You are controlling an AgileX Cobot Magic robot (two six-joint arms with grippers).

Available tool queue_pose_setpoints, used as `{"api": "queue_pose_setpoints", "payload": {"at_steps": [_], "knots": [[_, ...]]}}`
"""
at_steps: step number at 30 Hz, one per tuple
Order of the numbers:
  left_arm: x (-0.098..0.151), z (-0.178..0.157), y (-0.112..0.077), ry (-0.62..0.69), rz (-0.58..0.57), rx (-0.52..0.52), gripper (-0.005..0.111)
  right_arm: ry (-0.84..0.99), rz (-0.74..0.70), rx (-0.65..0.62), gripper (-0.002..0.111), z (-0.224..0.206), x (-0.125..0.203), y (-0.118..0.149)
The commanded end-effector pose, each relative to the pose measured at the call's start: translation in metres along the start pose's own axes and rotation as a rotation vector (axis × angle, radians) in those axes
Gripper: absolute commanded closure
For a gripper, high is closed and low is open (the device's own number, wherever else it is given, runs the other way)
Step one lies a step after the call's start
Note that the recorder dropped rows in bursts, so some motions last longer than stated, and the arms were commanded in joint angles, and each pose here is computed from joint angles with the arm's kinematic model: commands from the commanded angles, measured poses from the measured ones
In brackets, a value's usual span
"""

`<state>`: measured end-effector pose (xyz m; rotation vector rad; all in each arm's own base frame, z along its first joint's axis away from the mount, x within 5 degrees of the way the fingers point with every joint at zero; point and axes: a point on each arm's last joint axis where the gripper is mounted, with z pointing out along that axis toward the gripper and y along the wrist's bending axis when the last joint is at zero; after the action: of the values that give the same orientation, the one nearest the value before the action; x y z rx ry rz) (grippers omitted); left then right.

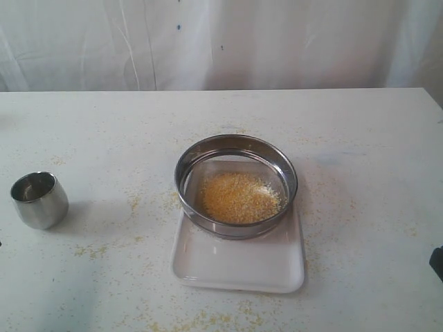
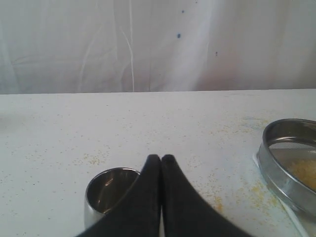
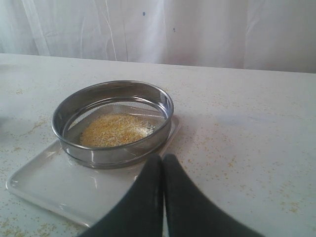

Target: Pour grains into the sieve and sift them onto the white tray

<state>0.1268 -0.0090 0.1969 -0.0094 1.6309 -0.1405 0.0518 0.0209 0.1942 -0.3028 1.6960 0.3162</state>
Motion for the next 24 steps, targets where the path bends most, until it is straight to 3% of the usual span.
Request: {"api": "queue_pose_setpoints", "payload": {"at_steps": [1,10,21,24], "knots": [[0.001,-0.008,-0.003,0.009,0.001,0.023,0.106,-0.006,0.0,0.003,0.108,0.0,0.001,0.0],[0.011,-0.045,0.001,0.147,0.034,-0.029,0.106,-0.006,0.0,0.003,0.108,0.0,0.001,0.0],[0.015,-0.065,0.003,0.106,0.069,-0.052,0.106,-0.008,0.001,0.003,0.108,0.0,0.001,0.0],[0.027,-0.072,0.006,0.214,0.064,-0.083,0.106,-0.006,0.001,0.003,0.108,0.0,0.001,0.0]]}}
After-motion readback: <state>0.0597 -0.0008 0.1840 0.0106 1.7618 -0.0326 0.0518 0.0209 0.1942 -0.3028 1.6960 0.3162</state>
